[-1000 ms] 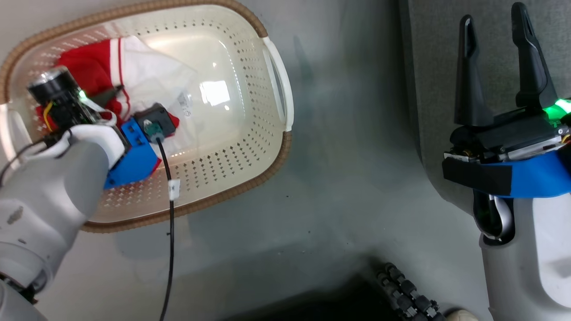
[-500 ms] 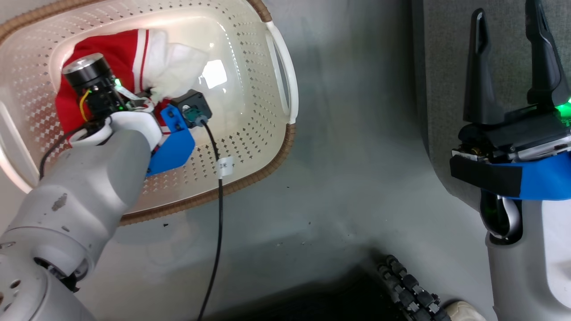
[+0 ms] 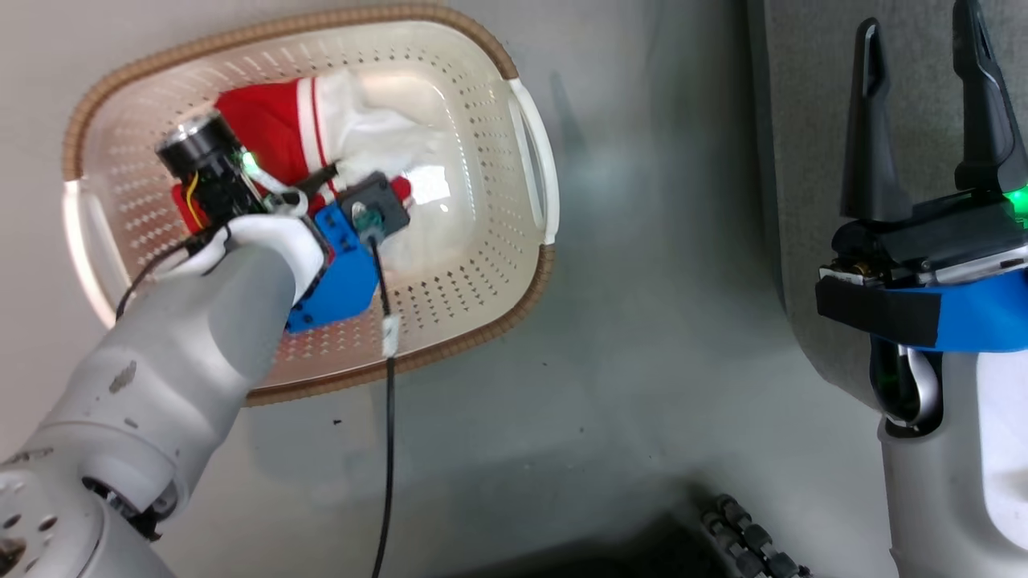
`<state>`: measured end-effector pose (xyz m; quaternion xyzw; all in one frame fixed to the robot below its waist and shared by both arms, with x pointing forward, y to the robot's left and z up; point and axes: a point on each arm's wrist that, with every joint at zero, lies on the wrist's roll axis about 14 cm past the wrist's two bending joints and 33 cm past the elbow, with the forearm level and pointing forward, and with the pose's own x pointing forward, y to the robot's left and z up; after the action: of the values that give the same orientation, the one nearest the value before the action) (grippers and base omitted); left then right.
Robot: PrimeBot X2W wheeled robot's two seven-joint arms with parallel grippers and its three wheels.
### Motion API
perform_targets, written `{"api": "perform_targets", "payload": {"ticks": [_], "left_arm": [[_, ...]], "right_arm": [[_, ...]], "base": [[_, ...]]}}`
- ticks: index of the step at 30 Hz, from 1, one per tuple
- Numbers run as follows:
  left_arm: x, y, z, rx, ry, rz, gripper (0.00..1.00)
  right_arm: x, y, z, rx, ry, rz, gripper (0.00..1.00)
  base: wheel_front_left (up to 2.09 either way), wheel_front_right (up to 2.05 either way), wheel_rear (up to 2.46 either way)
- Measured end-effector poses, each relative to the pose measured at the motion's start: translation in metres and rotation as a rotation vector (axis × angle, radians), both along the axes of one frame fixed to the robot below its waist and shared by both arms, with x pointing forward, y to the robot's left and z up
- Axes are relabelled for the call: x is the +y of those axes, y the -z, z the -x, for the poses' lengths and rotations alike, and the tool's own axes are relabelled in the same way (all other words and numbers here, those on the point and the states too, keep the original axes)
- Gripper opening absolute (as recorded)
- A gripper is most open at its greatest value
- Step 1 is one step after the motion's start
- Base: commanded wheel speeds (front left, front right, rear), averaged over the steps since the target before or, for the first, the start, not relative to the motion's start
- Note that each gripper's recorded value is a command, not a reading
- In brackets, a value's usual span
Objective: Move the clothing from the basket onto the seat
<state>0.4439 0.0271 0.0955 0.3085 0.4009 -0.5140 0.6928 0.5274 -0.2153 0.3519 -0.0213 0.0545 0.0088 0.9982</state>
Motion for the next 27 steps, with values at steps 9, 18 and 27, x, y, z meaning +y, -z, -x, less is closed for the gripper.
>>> {"api": "perform_targets", "payload": {"ticks": [9, 18, 27], "left_arm": [[-0.009, -0.068, -0.022, -0.111, -0.101, 0.182, 0.00], [-0.022, -0.168, -0.060, -0.265, -0.225, 0.365, 0.00], [-0.016, -0.281, -0.076, -0.450, -0.359, 0.564, 0.00]], "right_arm": [[0.015, -0.036, -0.007, -0.072, -0.030, -0.013, 1.00], [0.029, -0.078, 0.001, -0.138, -0.050, -0.034, 1.00], [0.037, -0.121, 0.025, -0.197, -0.061, -0.055, 1.00]], "base": [[0.00, 0.00, 0.00], [0.00, 0.00, 0.00], [0.00, 0.00, 0.00]]}}
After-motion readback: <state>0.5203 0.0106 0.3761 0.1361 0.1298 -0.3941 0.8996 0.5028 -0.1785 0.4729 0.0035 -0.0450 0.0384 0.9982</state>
